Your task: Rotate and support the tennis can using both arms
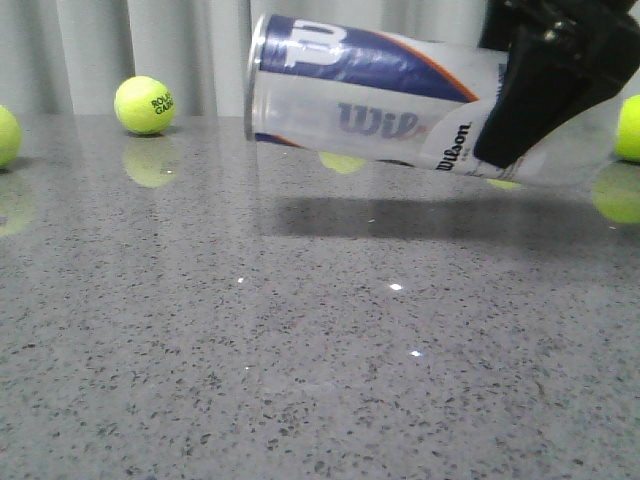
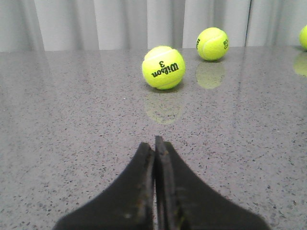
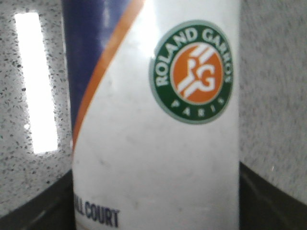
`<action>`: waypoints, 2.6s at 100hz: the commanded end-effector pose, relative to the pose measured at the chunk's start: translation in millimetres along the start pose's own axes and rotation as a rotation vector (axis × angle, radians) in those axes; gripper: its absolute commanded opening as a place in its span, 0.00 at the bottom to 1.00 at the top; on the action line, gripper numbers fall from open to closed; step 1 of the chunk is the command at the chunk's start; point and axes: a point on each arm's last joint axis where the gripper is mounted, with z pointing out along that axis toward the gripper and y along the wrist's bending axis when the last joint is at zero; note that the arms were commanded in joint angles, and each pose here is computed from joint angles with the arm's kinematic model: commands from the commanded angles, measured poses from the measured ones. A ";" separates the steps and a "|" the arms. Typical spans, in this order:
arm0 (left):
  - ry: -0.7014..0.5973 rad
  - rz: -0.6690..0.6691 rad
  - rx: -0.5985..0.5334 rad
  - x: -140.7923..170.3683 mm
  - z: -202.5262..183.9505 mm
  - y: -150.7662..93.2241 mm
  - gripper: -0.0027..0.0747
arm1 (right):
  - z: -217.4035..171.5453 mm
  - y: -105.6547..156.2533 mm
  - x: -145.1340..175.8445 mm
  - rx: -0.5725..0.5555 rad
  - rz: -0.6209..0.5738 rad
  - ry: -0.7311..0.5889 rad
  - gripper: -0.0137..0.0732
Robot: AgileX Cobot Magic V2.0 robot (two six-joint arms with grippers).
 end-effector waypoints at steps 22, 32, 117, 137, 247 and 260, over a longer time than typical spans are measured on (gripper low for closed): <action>-0.065 -0.010 -0.005 6.5 0.2 -0.3 0.01 | 13.3 -10.9 -13.9 0.071 -0.112 -0.040 0.45; -0.065 -0.010 -0.005 6.5 0.2 -0.3 0.01 | 21.3 -12.8 -12.3 0.062 -0.107 -0.032 0.45; -0.065 -0.010 -0.005 6.5 0.2 -0.3 0.01 | 22.0 -14.0 -12.5 0.066 -0.109 -0.031 0.90; -0.065 -0.010 -0.005 6.5 0.2 -0.3 0.01 | -5.0 -14.1 -22.0 0.096 -0.132 -0.060 0.90; -0.069 -0.010 -0.005 6.1 0.1 -0.2 0.01 | -81.9 38.9 -3.3 0.337 0.937 -0.456 0.09; -0.078 -0.010 -0.006 5.3 0.1 -0.2 0.01 | -82.6 58.5 14.0 0.433 0.938 -0.544 0.09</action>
